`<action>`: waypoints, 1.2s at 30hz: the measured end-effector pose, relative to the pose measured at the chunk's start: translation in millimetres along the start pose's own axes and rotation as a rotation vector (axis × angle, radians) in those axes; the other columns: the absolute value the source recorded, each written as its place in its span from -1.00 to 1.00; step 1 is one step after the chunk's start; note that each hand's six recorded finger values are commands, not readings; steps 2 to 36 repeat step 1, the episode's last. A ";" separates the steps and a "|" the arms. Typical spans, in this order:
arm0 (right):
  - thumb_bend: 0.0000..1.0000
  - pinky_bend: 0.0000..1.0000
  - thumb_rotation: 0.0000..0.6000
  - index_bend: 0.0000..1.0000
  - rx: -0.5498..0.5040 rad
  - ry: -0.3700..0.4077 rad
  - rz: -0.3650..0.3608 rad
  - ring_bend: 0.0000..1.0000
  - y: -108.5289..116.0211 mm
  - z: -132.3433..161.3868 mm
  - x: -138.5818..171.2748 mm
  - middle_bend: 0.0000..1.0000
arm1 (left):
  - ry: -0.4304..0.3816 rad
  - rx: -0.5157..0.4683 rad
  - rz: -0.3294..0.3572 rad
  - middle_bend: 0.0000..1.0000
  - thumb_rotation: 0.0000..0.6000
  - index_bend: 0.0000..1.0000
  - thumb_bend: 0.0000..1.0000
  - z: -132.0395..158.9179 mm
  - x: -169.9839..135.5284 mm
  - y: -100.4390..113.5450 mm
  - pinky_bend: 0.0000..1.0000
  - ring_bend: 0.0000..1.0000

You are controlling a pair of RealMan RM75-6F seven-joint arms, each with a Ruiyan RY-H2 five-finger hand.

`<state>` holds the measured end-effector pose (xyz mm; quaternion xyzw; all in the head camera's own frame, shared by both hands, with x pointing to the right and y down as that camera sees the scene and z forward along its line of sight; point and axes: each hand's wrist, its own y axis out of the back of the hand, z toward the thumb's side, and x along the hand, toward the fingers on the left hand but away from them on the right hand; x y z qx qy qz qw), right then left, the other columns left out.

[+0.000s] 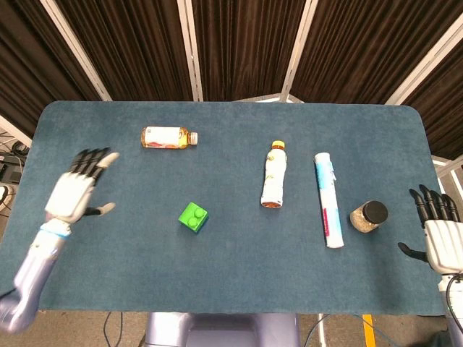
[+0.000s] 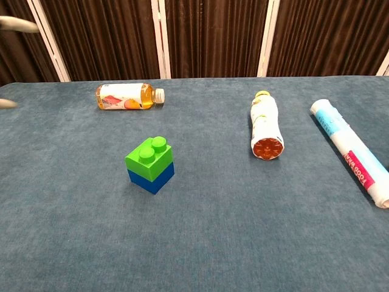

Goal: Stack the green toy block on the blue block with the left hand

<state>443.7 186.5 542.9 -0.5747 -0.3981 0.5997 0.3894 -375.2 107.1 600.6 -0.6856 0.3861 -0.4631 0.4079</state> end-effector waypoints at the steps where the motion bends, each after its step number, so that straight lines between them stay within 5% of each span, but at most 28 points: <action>1: -1.00 -1.00 1.00 -1.00 0.002 0.005 -0.001 -1.00 -0.6 0.7 -0.1 -1.00 | 0.031 0.001 0.017 -1.00 1.00 -1.00 -1.00 -5.9 -11.2 2.1 -1.00 -1.00; 36: -1.00 -1.00 1.00 -1.00 0.002 0.005 -0.001 -1.00 -0.6 0.7 -0.1 -1.00 | 0.031 0.001 0.017 -1.00 1.00 -1.00 -1.00 -5.9 -11.2 2.1 -1.00 -1.00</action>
